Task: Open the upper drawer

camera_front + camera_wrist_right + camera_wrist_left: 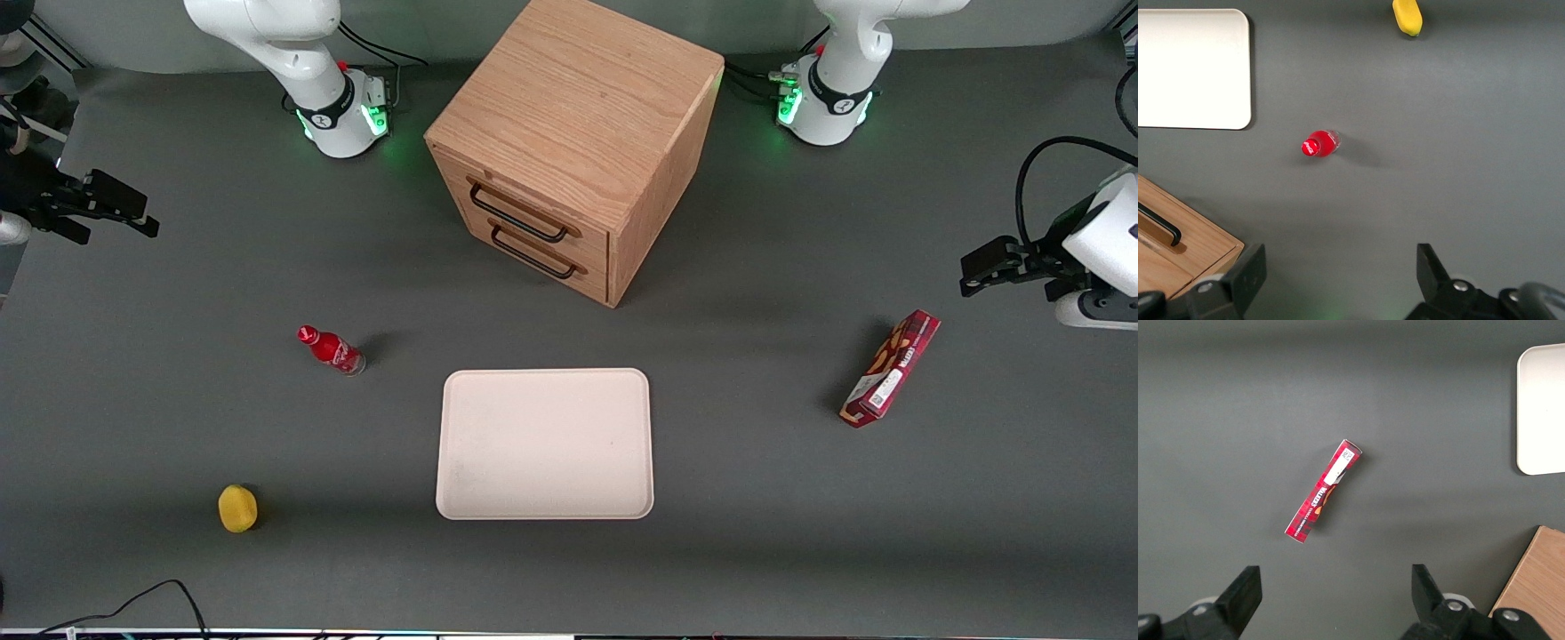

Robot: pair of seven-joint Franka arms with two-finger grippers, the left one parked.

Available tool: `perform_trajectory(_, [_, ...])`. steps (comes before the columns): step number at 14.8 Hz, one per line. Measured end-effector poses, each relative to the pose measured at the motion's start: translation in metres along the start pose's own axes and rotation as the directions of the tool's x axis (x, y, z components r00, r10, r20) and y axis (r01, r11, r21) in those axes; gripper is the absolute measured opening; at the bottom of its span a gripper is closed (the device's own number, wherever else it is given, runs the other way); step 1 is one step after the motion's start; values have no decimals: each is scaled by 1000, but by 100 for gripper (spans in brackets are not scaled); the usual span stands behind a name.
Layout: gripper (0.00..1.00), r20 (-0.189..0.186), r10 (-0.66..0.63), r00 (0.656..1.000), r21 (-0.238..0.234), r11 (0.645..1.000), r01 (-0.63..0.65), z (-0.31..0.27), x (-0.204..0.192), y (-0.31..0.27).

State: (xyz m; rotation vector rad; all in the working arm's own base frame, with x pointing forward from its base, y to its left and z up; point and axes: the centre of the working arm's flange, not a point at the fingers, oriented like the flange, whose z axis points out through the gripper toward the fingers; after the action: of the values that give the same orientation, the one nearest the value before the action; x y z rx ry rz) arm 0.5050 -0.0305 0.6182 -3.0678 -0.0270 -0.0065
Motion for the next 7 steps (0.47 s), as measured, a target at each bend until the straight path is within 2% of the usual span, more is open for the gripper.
perform_trajectory(7, [100, -5, -25, 1000, -4, 1000, 25, -2, 1, -13])
